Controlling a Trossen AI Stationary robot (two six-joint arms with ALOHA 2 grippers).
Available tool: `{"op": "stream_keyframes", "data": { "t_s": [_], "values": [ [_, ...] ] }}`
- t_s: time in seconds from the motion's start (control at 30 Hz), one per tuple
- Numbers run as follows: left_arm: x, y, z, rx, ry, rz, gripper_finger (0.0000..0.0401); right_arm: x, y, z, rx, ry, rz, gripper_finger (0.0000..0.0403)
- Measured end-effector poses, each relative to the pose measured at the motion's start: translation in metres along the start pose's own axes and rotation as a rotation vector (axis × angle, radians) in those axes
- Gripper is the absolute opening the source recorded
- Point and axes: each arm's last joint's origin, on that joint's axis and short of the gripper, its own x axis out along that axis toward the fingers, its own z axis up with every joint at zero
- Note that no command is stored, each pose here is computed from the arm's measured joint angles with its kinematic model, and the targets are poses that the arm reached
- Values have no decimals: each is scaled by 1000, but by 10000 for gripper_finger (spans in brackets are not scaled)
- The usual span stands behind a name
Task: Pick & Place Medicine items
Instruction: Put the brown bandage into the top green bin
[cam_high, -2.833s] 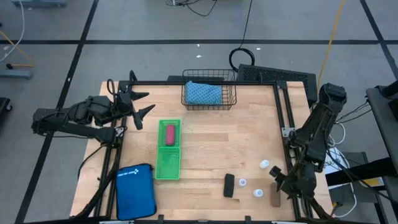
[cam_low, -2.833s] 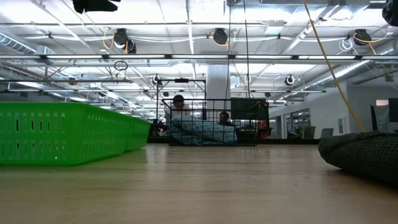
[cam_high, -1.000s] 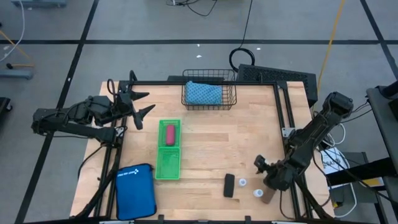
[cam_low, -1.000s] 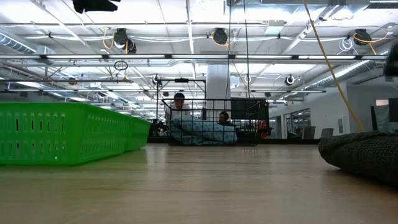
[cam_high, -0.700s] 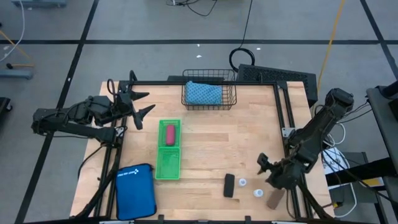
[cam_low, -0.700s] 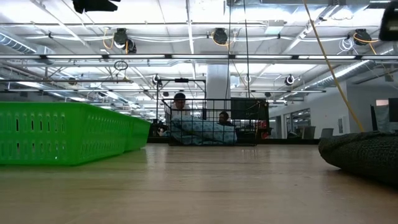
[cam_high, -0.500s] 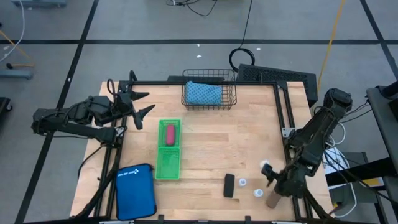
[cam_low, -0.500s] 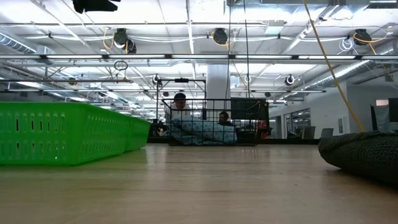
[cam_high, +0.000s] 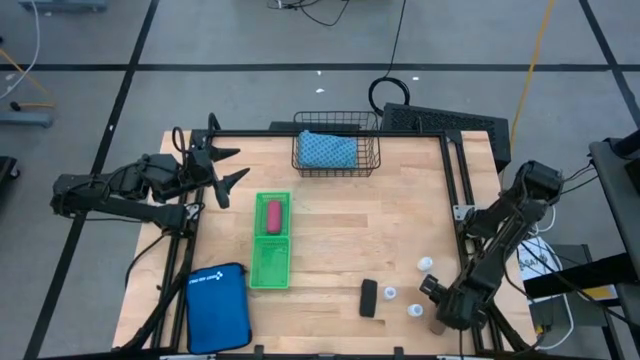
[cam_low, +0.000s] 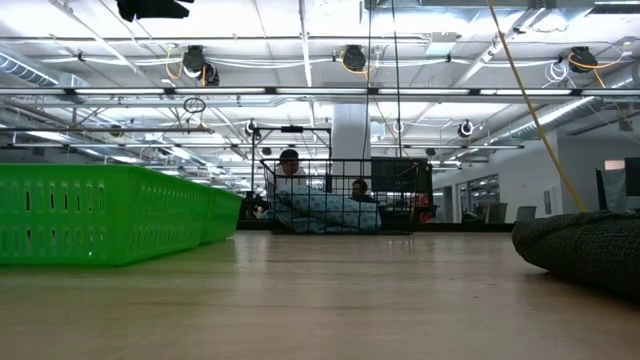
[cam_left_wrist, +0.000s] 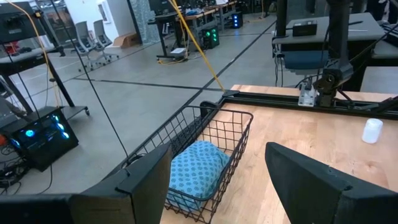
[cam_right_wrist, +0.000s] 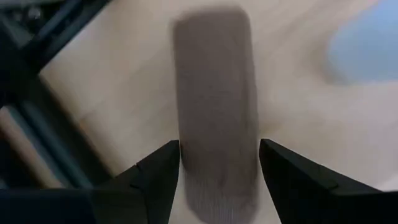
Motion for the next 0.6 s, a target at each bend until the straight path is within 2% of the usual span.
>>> {"op": "stream_keyframes", "data": {
  "t_s": [0.13,0.3,0.6],
  "values": [
    [0,0,0,0,0,0,269,10,0,0,12,51,37,212],
    [0,0,0,0,0,0,269,10,0,0,8,47,40,205],
    [0,0,0,0,0,0,269,-10,3,5,7,-96,30,128]
  ]
}}
